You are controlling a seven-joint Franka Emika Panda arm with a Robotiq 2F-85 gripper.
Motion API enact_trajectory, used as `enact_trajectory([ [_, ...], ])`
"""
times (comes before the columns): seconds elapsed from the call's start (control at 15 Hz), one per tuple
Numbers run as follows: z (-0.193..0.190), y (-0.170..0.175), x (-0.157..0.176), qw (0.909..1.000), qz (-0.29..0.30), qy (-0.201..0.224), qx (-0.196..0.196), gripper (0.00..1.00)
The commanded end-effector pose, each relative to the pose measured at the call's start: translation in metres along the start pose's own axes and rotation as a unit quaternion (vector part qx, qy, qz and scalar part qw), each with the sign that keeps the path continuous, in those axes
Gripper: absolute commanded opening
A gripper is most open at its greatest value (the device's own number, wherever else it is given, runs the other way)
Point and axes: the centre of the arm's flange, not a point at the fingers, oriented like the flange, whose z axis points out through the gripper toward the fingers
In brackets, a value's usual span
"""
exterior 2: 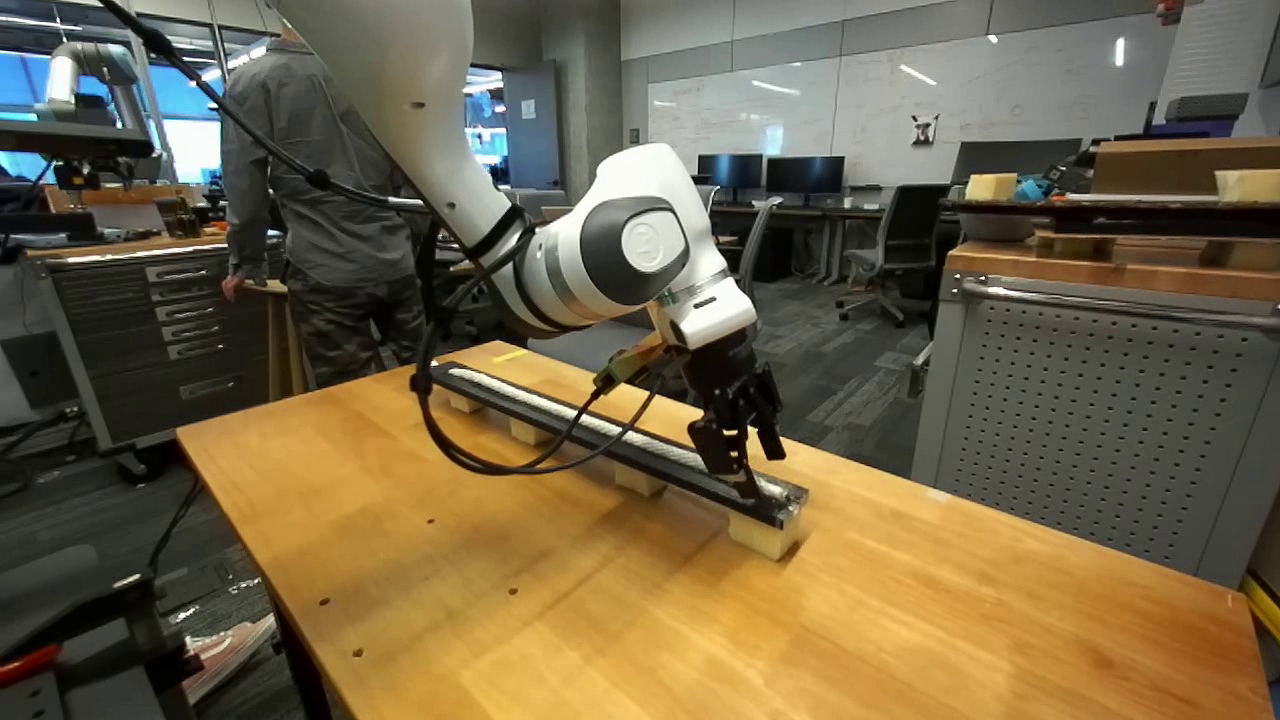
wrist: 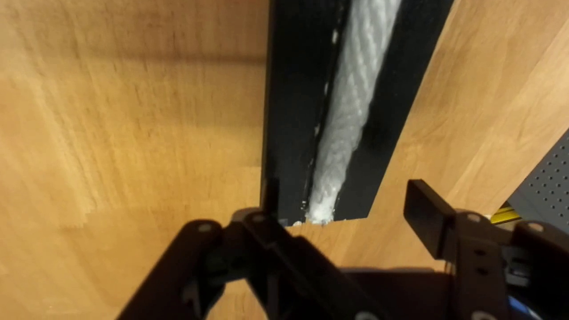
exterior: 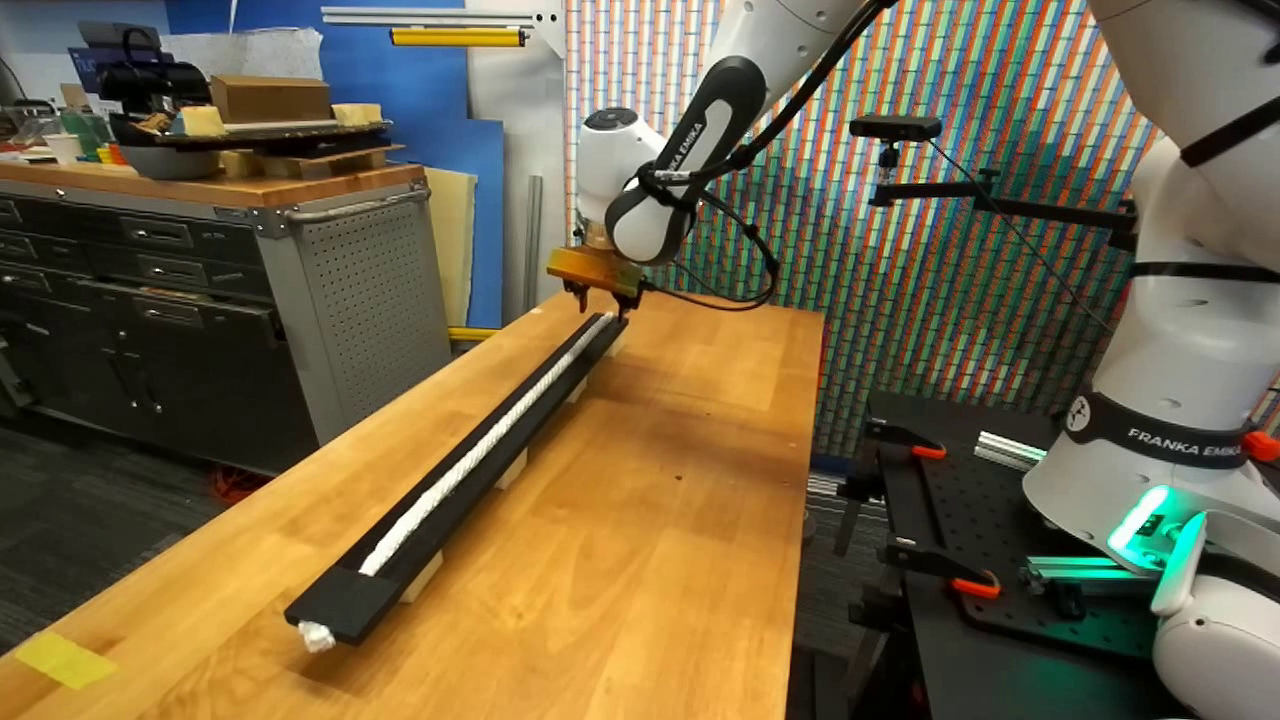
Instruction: Straighten the rope on the metallic tube
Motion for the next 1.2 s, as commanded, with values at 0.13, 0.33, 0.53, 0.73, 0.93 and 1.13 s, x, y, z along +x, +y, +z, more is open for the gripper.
enact_trajectory([
  [0.13,-0.028,-0.009,0.011,0.9998,-0.010,-0.007,0.017,0.82],
  [0.33,-0.063,-0.016,0.000,0.9978,-0.050,-0.019,0.039,0.98],
  [0.53,-0.109,-0.022,-0.021,0.9899,-0.120,-0.034,0.067,1.00],
  [0.73,-0.158,-0.019,-0.050,0.9739,-0.203,-0.051,0.088,1.00],
  [0.93,-0.199,-0.005,-0.074,0.9519,-0.282,-0.071,0.097,1.00],
  [1.13,-0.230,0.012,-0.089,0.9234,-0.359,-0.091,0.100,1.00],
])
